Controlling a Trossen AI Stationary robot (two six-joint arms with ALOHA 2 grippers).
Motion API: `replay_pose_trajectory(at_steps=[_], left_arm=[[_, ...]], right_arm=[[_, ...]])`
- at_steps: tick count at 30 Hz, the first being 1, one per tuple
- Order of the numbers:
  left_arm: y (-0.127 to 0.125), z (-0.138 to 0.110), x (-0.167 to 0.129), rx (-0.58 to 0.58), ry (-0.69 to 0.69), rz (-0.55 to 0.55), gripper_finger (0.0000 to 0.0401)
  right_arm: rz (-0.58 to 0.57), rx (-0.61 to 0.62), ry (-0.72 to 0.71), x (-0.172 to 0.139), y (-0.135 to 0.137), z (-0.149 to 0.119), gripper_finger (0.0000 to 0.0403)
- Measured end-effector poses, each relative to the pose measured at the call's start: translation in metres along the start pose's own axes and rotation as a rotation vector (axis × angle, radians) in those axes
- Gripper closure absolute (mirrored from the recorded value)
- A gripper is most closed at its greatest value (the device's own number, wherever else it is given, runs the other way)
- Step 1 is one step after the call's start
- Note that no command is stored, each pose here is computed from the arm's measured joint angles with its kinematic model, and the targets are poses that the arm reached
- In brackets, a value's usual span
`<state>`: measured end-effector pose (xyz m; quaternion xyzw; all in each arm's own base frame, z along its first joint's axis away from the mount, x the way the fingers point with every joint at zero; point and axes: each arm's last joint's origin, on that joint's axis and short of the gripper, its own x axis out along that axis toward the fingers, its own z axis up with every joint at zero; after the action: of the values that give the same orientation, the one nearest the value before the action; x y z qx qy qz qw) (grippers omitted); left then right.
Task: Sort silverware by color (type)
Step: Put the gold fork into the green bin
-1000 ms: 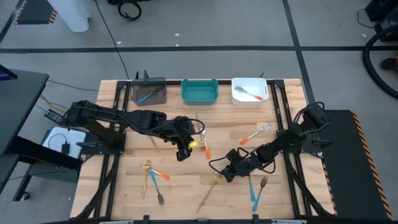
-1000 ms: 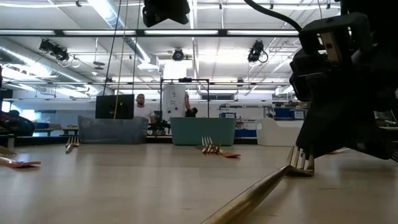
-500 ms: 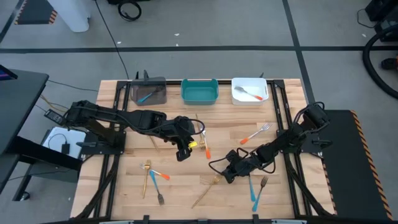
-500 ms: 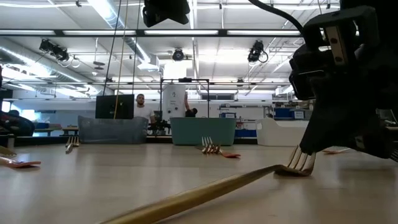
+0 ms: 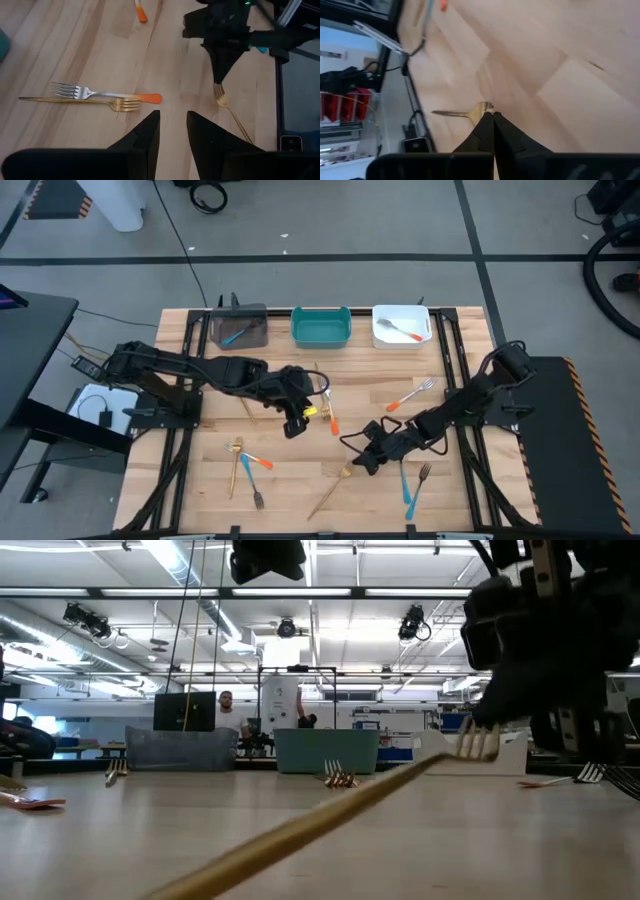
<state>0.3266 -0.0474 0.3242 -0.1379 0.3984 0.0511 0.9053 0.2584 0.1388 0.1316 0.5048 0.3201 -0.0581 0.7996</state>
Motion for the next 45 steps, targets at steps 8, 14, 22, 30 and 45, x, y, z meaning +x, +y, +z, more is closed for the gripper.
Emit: replay_pose_trajectory(at_steps=[8,14,22,30,45], left_arm=[[0.01,0.003,0.001,-0.022,0.003,0.025,0.0296],[0.02,0.003,0.001,-0.038,0.033,0.058,0.0296],[0.034,0.003,0.001,-0.033,0.072,0.1,0.0296],[0.046,0.002,0.001,-0.031,0.109,0.133,0.0296],[0.094,0.017,-0.002,-0.139,0.055,0.219,0.0296]], right_arm=[[0.021,-0.007,-0.057,-0.018,0.01,0.023,0.0402],[0.036,-0.046,-0.115,-0.034,0.016,0.042,0.0402],[-0.02,-0.049,-0.162,-0.057,0.013,0.064,0.0402],[0.01,-0.063,-0.243,-0.075,0.016,0.085,0.0403],[-0.099,-0.064,-0.534,-0.12,-0.022,0.174,0.0403]])
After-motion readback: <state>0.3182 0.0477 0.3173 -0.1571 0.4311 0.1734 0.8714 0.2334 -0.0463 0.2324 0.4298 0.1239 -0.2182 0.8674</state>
